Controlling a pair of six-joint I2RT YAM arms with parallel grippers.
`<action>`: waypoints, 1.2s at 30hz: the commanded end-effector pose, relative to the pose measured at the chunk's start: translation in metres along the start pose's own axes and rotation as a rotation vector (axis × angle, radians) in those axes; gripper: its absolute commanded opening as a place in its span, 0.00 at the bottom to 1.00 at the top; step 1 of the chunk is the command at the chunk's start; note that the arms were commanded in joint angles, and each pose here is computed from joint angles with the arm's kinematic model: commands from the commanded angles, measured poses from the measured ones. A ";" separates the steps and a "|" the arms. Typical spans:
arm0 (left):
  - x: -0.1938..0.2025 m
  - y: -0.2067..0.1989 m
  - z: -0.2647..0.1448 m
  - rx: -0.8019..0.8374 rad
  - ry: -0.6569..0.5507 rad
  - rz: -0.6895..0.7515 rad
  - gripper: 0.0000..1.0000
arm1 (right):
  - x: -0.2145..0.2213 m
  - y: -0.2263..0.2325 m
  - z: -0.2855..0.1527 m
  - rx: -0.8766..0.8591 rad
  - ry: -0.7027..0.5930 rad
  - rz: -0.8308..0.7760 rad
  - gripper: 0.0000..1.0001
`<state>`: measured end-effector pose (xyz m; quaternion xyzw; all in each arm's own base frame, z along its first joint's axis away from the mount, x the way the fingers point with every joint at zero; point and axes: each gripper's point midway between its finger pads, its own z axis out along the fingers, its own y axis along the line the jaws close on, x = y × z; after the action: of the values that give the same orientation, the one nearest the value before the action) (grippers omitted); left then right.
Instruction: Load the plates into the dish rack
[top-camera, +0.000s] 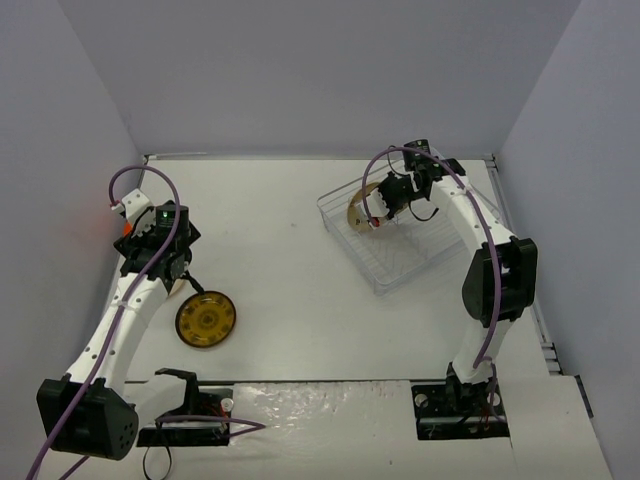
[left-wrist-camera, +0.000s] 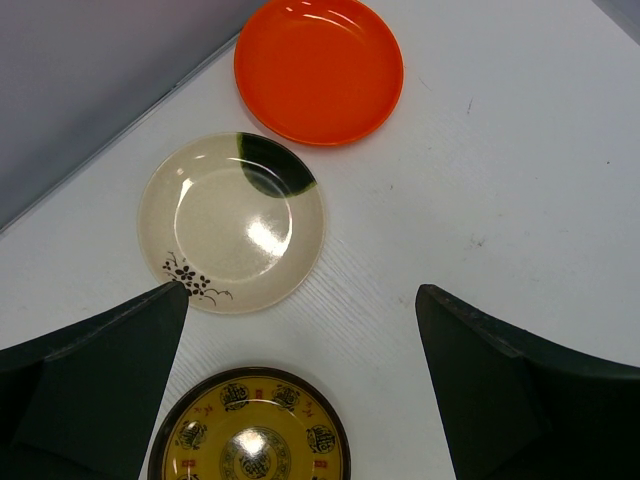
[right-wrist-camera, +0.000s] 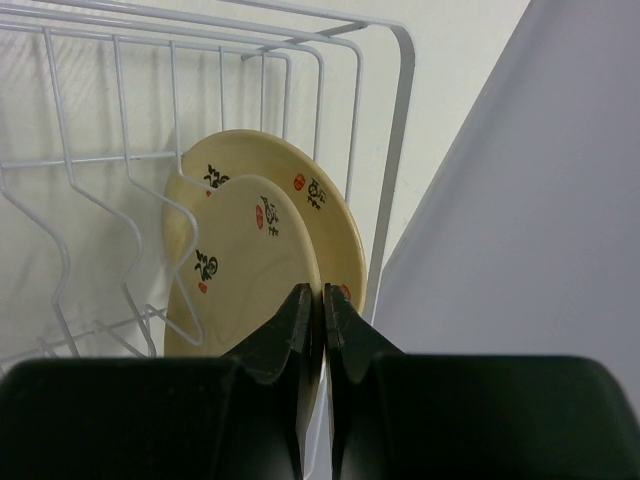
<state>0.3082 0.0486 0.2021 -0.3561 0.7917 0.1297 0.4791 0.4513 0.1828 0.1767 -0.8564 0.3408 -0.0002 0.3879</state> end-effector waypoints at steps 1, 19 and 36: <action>-0.029 -0.006 -0.007 0.012 -0.063 -0.053 0.97 | -0.029 -0.035 0.002 0.064 -0.062 -0.671 0.01; -0.029 -0.005 -0.007 0.009 -0.062 -0.051 0.97 | -0.033 -0.023 0.018 0.034 -0.103 -0.665 0.24; -0.042 -0.012 -0.020 0.093 -0.102 -0.070 0.97 | -0.078 -0.104 -0.068 0.397 -0.130 -0.315 1.00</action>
<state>0.3061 0.0478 0.2098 -0.3545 0.7878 0.1207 0.4889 0.4323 0.2145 0.2253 -0.8413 0.2749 0.0052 0.4654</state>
